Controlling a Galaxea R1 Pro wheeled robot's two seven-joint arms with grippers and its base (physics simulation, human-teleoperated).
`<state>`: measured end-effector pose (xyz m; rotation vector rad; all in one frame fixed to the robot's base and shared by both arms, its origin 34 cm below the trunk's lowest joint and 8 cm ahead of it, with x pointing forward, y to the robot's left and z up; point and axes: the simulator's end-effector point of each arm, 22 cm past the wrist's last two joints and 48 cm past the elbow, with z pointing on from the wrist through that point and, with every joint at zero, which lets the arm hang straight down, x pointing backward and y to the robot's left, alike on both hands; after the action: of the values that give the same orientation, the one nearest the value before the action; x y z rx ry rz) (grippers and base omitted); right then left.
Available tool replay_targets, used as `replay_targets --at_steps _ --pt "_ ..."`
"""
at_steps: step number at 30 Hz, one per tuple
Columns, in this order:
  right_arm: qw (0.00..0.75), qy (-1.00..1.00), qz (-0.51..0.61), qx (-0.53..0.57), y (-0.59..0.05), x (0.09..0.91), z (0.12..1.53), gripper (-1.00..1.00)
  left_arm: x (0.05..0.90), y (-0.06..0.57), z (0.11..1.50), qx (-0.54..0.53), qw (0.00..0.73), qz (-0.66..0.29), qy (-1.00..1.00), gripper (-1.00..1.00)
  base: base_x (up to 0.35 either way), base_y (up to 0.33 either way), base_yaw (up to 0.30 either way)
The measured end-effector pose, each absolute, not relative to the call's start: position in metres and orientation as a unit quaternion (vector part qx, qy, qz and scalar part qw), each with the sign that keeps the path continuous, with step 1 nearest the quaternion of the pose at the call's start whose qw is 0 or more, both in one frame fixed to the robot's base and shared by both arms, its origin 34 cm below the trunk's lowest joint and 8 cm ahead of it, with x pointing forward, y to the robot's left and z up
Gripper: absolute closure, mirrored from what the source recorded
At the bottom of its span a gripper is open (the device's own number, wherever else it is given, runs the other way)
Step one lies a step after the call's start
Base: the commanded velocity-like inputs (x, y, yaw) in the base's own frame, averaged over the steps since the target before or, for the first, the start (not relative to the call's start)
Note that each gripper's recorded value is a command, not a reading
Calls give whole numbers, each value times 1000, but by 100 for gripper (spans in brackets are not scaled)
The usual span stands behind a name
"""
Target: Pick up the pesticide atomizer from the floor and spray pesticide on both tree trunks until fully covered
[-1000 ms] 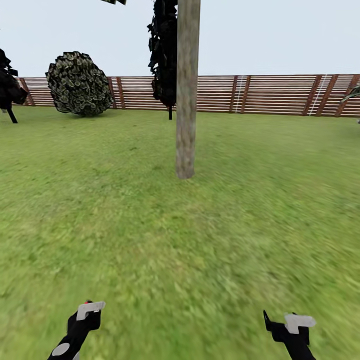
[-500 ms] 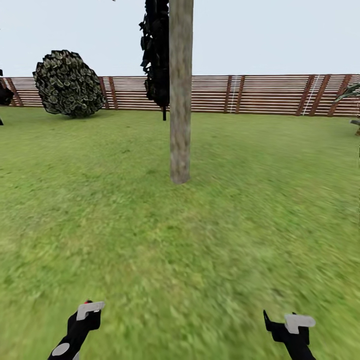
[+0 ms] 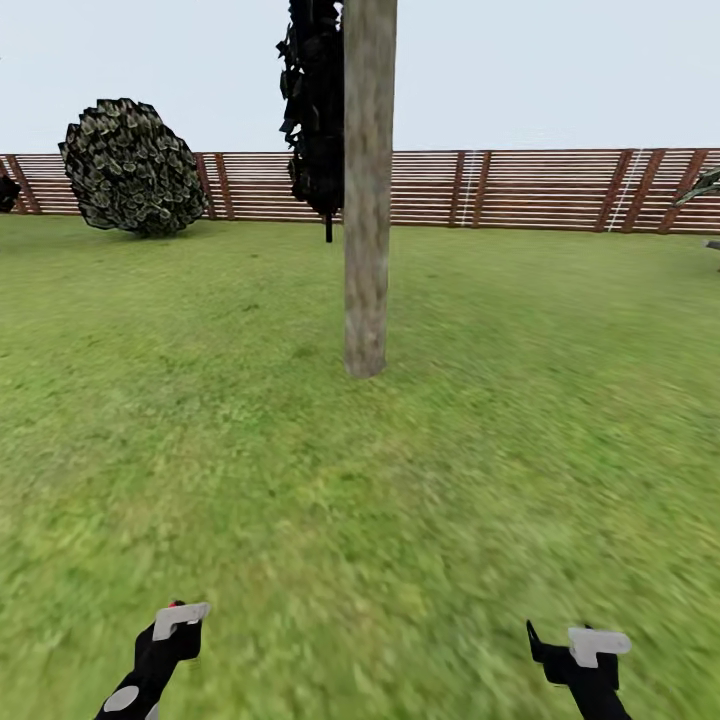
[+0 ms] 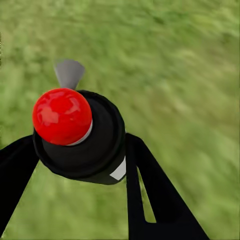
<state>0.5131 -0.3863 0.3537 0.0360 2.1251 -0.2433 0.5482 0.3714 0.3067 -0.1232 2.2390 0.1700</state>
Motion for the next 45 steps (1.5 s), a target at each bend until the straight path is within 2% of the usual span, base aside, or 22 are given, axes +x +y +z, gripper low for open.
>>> replay_targets --at_steps 16,30,45 --pt "481 871 -100 15 -387 514 354 -100 548 371 306 -49 431 68 898 100 318 111 -7" --pt "484 869 -100 15 -386 515 357 -100 550 371 310 -50 434 68 897 100 331 87 -218" --pt "484 869 -100 15 -386 515 357 -100 550 371 310 -50 435 68 896 100 326 130 -20"
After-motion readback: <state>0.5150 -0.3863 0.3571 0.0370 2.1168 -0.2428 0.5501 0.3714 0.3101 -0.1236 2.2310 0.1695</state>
